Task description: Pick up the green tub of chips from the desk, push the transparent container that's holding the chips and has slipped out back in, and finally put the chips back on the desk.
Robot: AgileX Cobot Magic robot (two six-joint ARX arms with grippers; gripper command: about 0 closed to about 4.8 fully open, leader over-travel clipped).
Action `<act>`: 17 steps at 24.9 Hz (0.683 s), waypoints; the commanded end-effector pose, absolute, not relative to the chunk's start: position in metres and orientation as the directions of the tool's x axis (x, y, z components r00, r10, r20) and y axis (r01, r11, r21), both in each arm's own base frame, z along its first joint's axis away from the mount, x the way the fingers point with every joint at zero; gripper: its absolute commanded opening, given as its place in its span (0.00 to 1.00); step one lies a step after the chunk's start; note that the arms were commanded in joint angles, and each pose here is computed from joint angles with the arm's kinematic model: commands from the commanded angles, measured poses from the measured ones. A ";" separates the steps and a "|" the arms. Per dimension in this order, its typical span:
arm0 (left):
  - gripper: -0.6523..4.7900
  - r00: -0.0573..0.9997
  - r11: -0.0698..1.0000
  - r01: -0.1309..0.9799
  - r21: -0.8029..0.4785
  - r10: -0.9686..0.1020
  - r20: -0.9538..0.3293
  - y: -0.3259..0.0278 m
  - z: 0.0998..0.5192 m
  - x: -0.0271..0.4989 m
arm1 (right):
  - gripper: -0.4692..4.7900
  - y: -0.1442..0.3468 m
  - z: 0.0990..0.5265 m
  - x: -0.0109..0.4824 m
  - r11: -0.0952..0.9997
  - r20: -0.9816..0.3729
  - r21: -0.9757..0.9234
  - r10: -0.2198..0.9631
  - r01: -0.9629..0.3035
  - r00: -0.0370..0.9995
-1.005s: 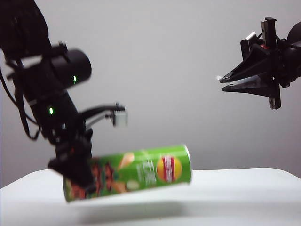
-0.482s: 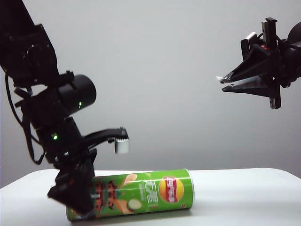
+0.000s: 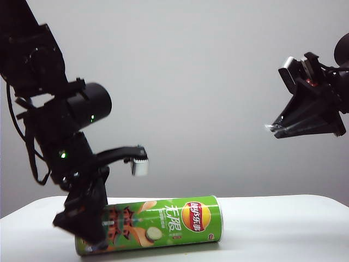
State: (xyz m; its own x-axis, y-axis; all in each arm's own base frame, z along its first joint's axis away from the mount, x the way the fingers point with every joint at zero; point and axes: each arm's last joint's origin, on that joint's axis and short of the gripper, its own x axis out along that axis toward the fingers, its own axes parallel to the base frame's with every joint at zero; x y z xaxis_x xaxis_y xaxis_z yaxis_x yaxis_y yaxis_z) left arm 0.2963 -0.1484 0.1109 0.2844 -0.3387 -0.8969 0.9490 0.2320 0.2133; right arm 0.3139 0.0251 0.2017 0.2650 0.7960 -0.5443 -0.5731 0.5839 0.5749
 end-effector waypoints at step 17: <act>1.00 0.539 0.434 0.779 0.453 -0.094 -0.837 -0.113 0.230 0.246 | 0.07 0.069 0.226 0.280 0.530 -0.642 0.471 0.754 -0.705 0.138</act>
